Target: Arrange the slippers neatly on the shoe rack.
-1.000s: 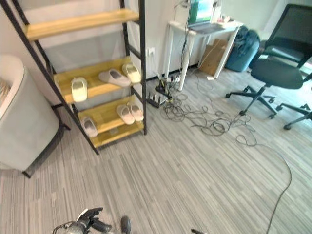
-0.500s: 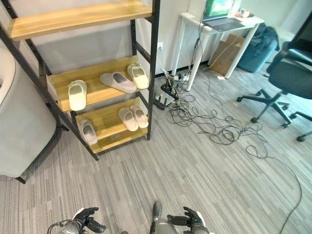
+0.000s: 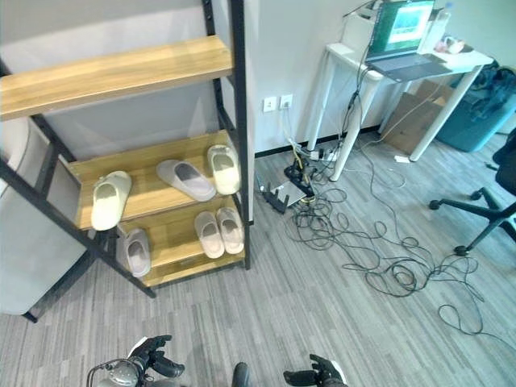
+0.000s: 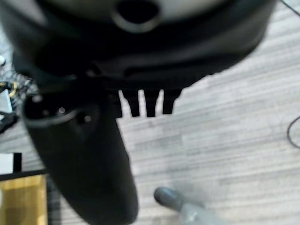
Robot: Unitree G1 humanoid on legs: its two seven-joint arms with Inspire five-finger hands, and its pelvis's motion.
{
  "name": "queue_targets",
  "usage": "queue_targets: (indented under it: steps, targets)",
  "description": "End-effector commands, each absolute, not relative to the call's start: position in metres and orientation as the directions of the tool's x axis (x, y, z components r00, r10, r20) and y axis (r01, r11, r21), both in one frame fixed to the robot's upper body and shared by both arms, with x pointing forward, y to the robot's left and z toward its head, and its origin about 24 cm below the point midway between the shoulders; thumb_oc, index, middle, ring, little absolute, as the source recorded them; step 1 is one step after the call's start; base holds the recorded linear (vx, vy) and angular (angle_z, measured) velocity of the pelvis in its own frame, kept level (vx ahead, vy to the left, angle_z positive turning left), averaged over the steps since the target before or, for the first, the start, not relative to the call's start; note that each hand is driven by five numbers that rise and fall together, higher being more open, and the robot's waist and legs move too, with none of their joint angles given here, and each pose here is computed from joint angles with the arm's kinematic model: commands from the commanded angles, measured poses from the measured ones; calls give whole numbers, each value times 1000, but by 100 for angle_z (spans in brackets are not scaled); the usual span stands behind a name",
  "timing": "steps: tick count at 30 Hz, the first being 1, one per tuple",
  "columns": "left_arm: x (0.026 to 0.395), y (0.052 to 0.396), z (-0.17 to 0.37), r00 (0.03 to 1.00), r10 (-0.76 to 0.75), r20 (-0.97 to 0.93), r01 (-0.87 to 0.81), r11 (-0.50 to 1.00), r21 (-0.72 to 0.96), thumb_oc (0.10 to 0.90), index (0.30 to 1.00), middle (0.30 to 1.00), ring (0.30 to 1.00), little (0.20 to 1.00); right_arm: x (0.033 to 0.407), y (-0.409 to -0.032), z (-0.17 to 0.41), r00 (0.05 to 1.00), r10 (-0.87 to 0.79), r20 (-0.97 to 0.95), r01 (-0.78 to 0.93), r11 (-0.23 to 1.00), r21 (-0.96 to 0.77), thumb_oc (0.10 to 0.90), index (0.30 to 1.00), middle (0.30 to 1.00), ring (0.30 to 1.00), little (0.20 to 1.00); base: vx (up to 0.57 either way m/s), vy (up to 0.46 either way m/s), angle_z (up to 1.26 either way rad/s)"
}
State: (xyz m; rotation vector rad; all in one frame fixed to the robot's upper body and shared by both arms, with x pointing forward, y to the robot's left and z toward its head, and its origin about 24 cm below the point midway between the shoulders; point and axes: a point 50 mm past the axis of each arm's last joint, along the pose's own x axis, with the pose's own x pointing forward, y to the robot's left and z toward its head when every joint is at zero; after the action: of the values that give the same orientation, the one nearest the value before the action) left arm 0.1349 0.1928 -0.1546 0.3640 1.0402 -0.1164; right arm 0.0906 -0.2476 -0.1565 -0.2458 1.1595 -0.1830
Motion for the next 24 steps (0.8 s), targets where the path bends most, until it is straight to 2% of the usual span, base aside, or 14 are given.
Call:
queue_targets:
  steps: [1, 8, 12, 17, 24]
  targets:
    - [139, 194, -154, 511, 74, -856, 283, 926, 249, 800, 900, 900, 900, 900, 100, -268, -147, 435, -330, -838, 74, 940, -332, 800, 900, 900, 900, 900, 257, 29, 50]
    - [122, 201, -159, 460, 97, -883, 271, 931, 243, 800, 900, 900, 900, 900, 87, -257, -154, 403, -297, -866, 47, 951, -304, 800, 900, 900, 900, 900, 250, 115, -16]
    - [135, 209, -153, 496, 114, -861, 246, 932, 265, 800, 900, 900, 900, 900, 95, -249, -154, 423, -262, -868, 28, 961, -276, 800, 900, 900, 900, 900, 136, 198, -11]
    - [147, 215, -147, 532, 127, -837, 231, 929, 287, 800, 900, 900, 900, 900, 107, -243, -153, 457, -243, -855, 19, 964, -264, 800, 900, 900, 900, 900, 77, 61, 56]
    - [130, 213, -154, 481, 126, -868, 253, 928, 275, 800, 900, 900, 900, 900, 101, -244, -154, 446, -246, -861, 16, 963, -267, 800, 900, 900, 900, 900, 27, -17, 52]
